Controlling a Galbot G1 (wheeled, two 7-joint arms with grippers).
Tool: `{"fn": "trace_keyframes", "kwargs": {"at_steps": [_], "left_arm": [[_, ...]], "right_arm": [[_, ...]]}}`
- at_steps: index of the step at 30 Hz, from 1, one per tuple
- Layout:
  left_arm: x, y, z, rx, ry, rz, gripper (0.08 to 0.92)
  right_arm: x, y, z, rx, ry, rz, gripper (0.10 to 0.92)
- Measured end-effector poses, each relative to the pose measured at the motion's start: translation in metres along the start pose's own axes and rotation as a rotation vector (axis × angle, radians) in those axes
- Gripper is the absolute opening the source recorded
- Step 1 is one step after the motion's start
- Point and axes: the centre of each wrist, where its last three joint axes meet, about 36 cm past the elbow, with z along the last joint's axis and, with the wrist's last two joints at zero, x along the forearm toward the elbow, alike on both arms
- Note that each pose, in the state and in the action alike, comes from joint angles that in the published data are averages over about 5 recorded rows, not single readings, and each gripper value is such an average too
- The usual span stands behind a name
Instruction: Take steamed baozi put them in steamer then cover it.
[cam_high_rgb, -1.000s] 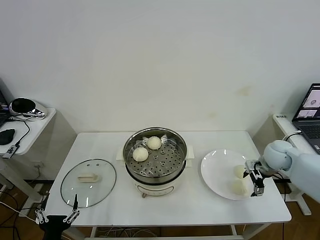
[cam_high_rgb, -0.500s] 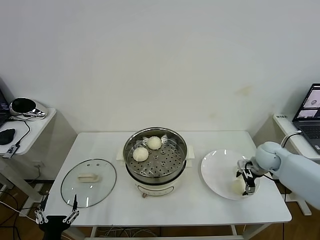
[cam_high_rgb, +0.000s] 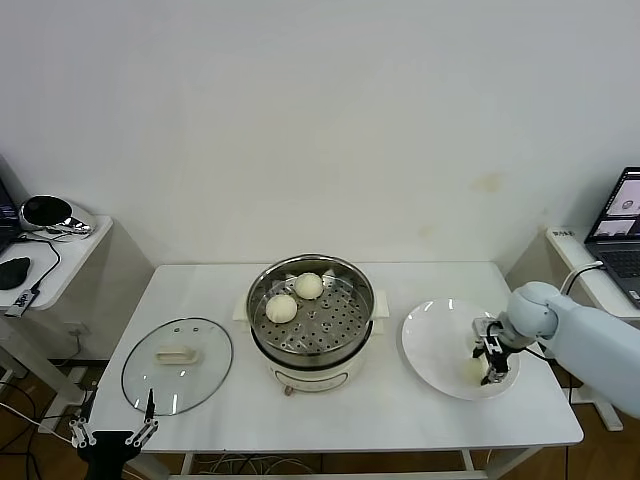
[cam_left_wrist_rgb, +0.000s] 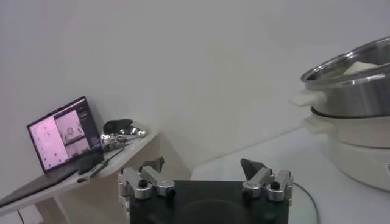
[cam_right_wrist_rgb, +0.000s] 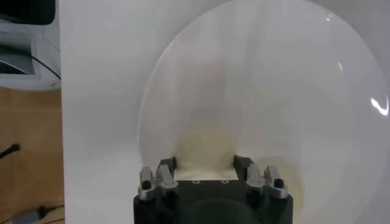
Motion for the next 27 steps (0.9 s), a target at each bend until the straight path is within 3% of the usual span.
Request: {"fn": "trace_keyframes", "kwargs": {"at_steps": [13, 20, 27], "left_arm": [[-0.005, 0.001, -0.002, 0.005, -0.014, 0.002, 0.823], [-0.008, 0.003, -0.001, 0.008, -0.016, -0.004, 0.823], [-0.011, 0.004, -0.004, 0.012, -0.026, -0.016, 0.823]], "right_arm": [[0.117, -0.064, -0.054, 0.072, -0.118, 0.133, 0.594], [0.183, -0.093, -0.126, 0.229, -0.203, 0.192, 0.594], [0.196, -0.099, -0.215, 0.452, -0.269, 0.179, 0.595]]}}
